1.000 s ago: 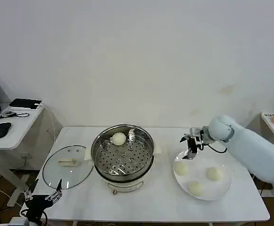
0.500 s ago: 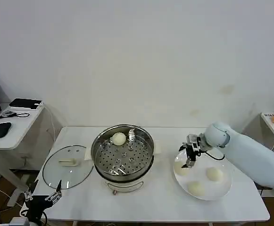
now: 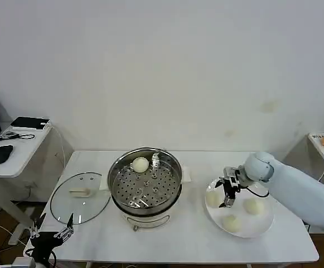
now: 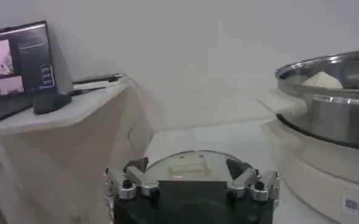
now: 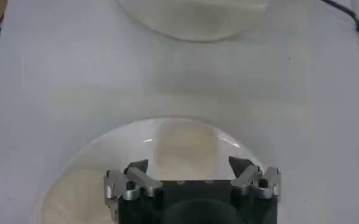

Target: Take steamed baozi put them in steamer then cover it.

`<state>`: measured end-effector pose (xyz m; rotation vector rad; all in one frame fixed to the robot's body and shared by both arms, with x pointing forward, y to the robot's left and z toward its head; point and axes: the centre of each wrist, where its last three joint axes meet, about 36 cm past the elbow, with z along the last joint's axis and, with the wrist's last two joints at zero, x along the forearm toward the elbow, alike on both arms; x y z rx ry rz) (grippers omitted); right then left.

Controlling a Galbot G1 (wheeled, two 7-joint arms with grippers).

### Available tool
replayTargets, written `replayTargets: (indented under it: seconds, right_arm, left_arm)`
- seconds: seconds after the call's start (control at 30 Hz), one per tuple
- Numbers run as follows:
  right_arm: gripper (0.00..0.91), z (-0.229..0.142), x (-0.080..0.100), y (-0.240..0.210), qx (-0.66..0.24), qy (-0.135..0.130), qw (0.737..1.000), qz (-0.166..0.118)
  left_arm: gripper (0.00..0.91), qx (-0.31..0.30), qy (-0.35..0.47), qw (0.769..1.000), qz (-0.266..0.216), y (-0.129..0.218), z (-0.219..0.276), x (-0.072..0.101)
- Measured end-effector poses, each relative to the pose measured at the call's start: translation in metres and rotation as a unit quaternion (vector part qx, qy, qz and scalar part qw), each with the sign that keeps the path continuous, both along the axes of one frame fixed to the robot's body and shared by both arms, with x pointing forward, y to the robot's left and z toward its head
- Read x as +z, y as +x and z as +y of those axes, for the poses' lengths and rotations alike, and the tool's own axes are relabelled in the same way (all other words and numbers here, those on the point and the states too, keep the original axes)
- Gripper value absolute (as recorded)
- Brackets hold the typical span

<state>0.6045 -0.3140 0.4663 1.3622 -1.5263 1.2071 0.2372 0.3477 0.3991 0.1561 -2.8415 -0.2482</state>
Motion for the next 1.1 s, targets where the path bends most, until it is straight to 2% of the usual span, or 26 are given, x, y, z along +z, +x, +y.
replayTargets:
  seconds: [0.7,0.77,0.8,0.87,1.1]
  right_arm:
    - [0.907,0.008,-0.019,0.004,0.001,-0.004,1.0,0.006]
    - [0.796,0.008,-0.02,0.004,0.001,-0.004,1.0,0.006]
    - [0.705,0.008,-0.021,0.004,0.002,-0.004,1.0,0.007]
    - [0.645,0.008,-0.021,0.005,0.001,-0.005,1.0,0.007]
    - [0.635,0.007,-0.018,0.006,0.0,-0.004,1.0,0.003]
  left_arm:
    - [0.907,0.004,0.0,1.0,0.004,0.002,0.003,-0.005]
    - [0.907,0.004,0.001,1.0,0.005,0.002,0.004,-0.006]
    - [0.907,0.004,0.001,1.0,0.005,0.002,0.004,-0.006]
    - [0.907,0.004,0.001,1.0,0.005,0.002,0.004,-0.006]
    - [0.907,0.003,0.002,1.0,0.005,0.003,0.005,-0.006]
